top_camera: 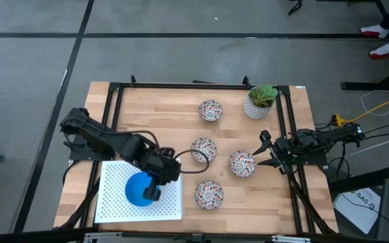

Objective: Pick & Place Mini bowls
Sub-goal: Adjust the stacked bowls on the shelf

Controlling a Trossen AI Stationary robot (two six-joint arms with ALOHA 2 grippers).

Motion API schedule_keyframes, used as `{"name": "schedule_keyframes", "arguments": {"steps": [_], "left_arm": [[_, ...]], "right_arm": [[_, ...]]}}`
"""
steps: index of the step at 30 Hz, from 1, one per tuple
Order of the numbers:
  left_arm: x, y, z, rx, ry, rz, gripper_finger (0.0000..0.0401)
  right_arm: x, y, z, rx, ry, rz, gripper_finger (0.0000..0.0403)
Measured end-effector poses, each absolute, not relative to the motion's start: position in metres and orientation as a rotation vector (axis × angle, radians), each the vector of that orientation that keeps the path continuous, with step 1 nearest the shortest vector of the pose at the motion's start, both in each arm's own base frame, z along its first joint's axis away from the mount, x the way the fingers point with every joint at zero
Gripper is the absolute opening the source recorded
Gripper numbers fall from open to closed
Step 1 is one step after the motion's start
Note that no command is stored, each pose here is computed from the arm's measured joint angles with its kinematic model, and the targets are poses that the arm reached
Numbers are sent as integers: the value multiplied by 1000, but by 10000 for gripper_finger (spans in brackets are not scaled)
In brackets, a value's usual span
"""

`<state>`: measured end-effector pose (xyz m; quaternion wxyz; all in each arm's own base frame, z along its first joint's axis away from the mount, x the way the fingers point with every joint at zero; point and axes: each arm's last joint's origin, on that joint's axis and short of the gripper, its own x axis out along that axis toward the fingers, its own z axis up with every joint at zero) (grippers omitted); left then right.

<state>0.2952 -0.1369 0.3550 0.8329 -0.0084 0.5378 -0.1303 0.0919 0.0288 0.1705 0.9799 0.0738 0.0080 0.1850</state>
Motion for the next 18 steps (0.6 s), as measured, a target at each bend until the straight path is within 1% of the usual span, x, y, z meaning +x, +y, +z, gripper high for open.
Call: {"name": "schedule_keyframes", "arguments": {"steps": [6,10,18], "left_arm": [[307,-142,338,-12,1185,-255,1],[312,-146,331,-40,1214,-287,3],[305,-158,328,-160,1290,-269,2]], "right_arm": [[92,29,170,149,16,373,200],[92,29,171,149,16,373,200],[92,29,171,149,16,373,200]]}}
